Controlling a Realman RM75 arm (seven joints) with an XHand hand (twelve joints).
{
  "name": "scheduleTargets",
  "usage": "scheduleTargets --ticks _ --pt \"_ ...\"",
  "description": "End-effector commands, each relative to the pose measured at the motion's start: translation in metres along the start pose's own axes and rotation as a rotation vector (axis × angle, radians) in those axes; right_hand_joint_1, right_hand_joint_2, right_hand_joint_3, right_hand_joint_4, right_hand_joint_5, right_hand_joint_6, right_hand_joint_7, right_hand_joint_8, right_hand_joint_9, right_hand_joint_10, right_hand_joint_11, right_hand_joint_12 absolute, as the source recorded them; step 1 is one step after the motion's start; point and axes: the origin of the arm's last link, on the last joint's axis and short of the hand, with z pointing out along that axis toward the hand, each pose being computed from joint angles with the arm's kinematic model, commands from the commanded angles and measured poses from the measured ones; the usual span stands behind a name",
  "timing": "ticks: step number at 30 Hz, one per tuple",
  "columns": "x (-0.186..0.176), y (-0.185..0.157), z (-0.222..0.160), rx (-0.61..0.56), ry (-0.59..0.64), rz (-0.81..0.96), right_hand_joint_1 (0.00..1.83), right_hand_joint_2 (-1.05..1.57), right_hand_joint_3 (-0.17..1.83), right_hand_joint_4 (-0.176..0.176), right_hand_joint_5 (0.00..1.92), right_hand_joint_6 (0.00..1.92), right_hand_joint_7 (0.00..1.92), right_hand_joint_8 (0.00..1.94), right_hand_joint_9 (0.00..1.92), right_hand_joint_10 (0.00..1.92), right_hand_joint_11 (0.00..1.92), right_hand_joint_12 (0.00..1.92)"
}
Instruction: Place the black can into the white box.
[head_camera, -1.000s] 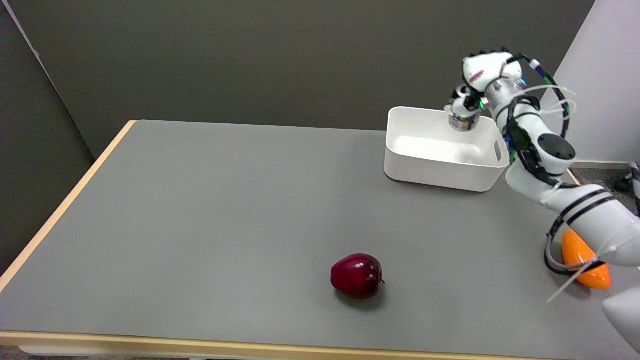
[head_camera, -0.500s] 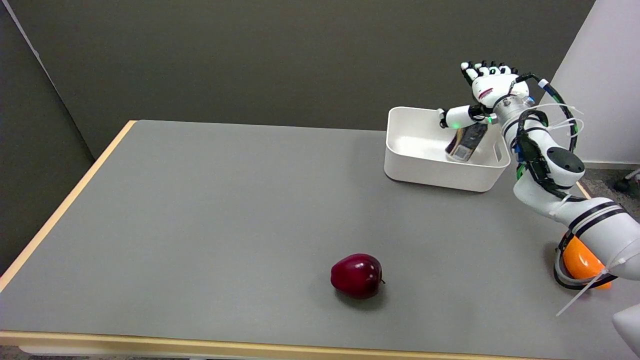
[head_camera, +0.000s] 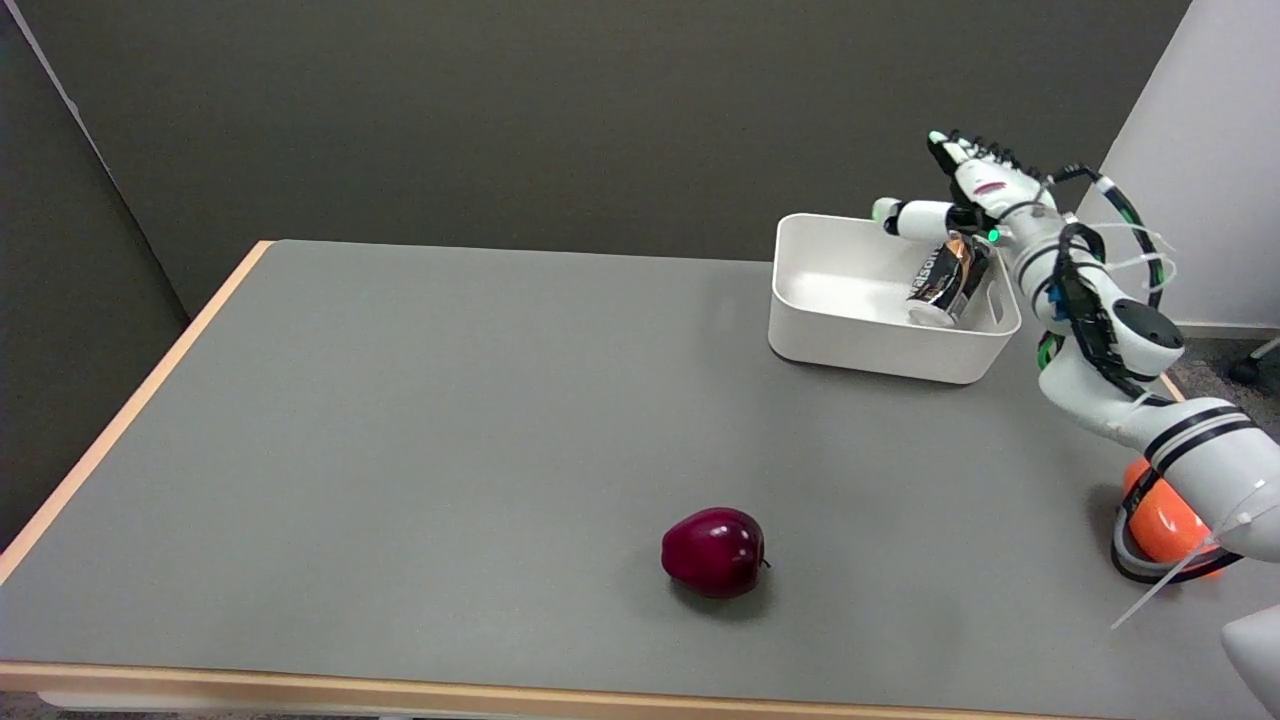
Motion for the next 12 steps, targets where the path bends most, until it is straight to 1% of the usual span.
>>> scheduleTargets --ticks 1,2,3,5,6,8,12 --pt "-0.070 0.114 -0.036 -0.040 0.015 1.426 0.36 0.67 1.01 0.056 0.00 0.00 0.00 0.00 0.00 0.00 0.00 0.29" --pt "-0.076 0.120 -0.040 0.012 0.052 1.538 0.36 0.67 1.01 0.057 0.00 0.00 0.00 0.00 0.00 0.00 0.00 0.29" --pt "-0.080 0.124 -0.042 0.037 0.087 1.610 0.36 0.67 1.01 0.058 0.00 0.00 0.00 0.00 0.00 0.00 0.00 0.28" --pt "-0.079 0.122 -0.044 0.134 0.151 1.672 0.36 0.67 1.01 0.058 0.00 0.00 0.00 0.00 0.00 0.00 0.00 0.24" --pt "-0.076 0.121 -0.045 0.169 0.181 1.687 0.38 0.68 1.00 0.058 0.00 0.00 0.00 0.00 0.00 0.00 0.00 0.21" --pt "-0.073 0.124 -0.046 0.186 0.227 1.700 0.41 0.68 0.99 0.058 0.00 0.00 0.00 0.00 0.00 0.00 0.00 0.11" --pt "-0.065 0.124 -0.045 0.197 0.241 1.673 0.43 0.68 0.98 0.052 0.00 0.00 0.00 0.00 0.00 0.00 0.00 0.10"
